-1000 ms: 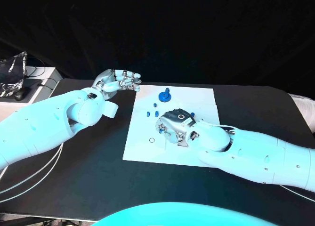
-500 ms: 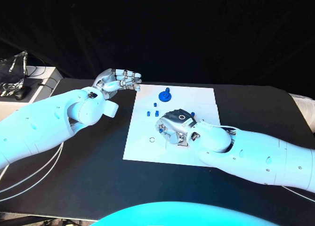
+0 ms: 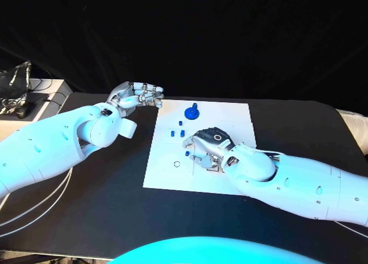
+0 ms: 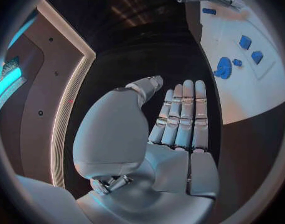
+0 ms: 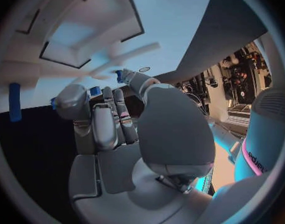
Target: Assemble the parts on the task board
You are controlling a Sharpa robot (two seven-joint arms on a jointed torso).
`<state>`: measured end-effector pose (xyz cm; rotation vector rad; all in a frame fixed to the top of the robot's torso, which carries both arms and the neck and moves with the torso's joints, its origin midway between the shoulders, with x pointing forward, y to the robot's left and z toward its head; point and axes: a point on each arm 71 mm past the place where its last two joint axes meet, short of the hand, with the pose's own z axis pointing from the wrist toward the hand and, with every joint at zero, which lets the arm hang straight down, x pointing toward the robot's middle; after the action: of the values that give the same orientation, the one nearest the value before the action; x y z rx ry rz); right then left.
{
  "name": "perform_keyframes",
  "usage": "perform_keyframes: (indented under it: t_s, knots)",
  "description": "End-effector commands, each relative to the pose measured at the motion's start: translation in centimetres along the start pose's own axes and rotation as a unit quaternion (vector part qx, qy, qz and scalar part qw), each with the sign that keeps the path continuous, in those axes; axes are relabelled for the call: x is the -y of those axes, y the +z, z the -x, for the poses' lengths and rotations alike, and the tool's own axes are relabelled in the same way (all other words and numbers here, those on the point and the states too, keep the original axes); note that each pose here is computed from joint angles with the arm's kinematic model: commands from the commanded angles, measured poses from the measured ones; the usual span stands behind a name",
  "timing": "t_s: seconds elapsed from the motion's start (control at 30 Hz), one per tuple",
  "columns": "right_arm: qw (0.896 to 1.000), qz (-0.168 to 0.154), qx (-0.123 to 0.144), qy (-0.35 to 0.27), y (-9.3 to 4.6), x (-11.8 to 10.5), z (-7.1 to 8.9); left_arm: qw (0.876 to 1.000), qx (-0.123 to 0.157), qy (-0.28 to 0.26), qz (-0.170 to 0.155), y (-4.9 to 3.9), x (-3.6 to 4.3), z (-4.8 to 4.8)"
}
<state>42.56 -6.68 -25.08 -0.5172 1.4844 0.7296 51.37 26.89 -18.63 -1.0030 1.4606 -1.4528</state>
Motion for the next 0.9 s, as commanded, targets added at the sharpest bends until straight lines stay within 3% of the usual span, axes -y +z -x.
perform_keyframes:
  t_s: [0.03,0.23,0.37,0.47,0.63,0.9]
  knots:
    - [0.999,-0.008,0.045,0.023,-0.4,0.2,0.8,1.0,-0.002,-0.004,-0.004,0.03,0.08,-0.04]
    - [0.996,-0.023,0.071,0.05,-1.6,1.3,1.9,1.0,0.002,-0.005,-0.005,0.0,0.06,0.17]
    - [0.995,-0.045,0.068,0.062,-2.3,2.6,2.9,1.0,0.002,-0.006,-0.006,-0.02,0.06,0.18]
    - [0.995,-0.067,0.045,0.061,-2.8,4.6,4.1,1.0,0.0,-0.007,-0.006,-0.04,0.06,0.18]
    - [0.994,-0.102,-0.016,0.038,-3.6,8.4,6.0,1.0,-0.006,-0.009,-0.008,-0.12,0.07,-0.06]
    - [0.989,-0.131,-0.066,0.013,-4.2,11.0,6.5,1.0,-0.008,-0.011,-0.009,-0.21,-0.07,-0.21]
